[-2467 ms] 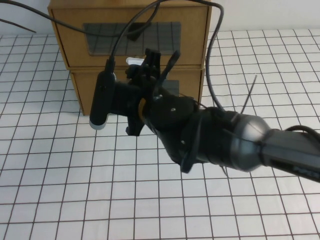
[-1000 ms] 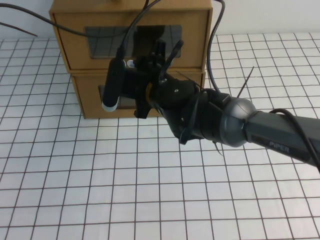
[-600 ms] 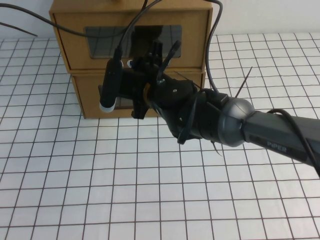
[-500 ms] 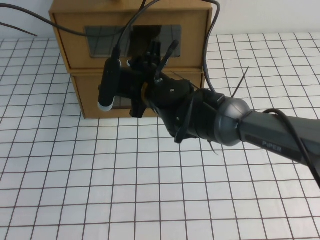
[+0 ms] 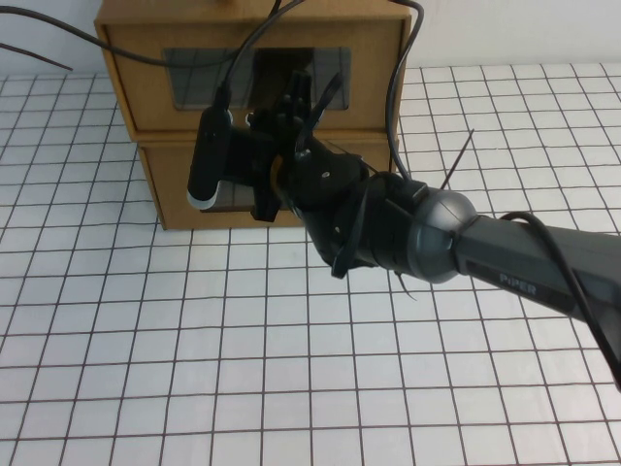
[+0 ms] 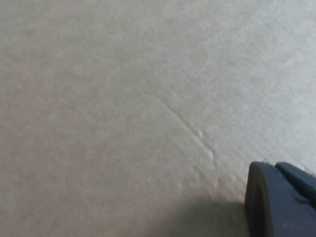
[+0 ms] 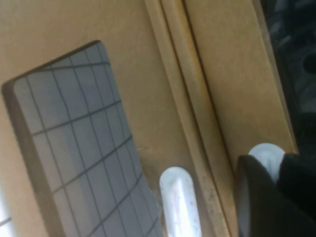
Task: Open the shoe box
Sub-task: 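Pull the top drawer of the cardboard box fully open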
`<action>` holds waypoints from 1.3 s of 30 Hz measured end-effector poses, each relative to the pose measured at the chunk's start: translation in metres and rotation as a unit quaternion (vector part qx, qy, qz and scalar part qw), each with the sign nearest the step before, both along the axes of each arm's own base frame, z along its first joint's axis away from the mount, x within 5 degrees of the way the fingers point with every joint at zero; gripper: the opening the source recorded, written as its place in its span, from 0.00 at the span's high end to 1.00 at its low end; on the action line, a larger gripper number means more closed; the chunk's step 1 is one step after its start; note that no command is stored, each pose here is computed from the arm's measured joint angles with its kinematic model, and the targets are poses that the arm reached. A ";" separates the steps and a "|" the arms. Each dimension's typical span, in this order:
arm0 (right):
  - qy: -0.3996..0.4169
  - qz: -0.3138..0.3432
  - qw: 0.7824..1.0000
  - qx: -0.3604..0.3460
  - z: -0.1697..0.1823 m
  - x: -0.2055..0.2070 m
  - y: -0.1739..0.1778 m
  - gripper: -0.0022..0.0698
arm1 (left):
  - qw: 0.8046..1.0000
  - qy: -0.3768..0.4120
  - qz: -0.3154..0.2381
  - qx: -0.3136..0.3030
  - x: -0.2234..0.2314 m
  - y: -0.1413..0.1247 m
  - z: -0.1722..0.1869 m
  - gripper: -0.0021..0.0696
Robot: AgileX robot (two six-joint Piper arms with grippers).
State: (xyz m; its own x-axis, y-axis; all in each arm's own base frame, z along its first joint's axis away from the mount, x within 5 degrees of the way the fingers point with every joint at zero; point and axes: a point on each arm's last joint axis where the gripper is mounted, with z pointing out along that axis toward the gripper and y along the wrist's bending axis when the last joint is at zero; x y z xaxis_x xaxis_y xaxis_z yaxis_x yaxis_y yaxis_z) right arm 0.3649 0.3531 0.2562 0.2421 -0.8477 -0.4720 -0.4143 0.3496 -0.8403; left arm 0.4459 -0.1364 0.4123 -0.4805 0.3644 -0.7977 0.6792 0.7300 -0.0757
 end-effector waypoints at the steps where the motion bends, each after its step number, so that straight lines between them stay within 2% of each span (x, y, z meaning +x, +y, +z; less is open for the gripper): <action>1: -0.001 -0.001 1.000 -0.001 0.000 0.000 0.000 0.86 | 1.000 0.000 0.000 0.000 0.000 0.000 0.000 0.98; 12: -0.028 0.003 0.998 -0.058 -0.002 0.000 0.000 0.87 | 1.000 -0.001 -0.001 0.001 0.000 0.000 0.000 0.98; 19: -0.032 -0.002 0.997 -0.065 -0.003 0.001 0.001 0.88 | 1.000 0.000 -0.001 0.001 0.000 0.000 0.000 0.98; 24: -0.036 -0.003 0.997 -0.069 -0.003 0.000 0.001 0.95 | 1.000 0.000 -0.001 0.001 0.000 0.000 0.000 0.98; 39: -0.044 -0.024 0.993 -0.108 -0.003 -0.021 0.005 0.96 | 1.000 0.009 0.002 -0.003 -0.001 0.000 -0.001 0.98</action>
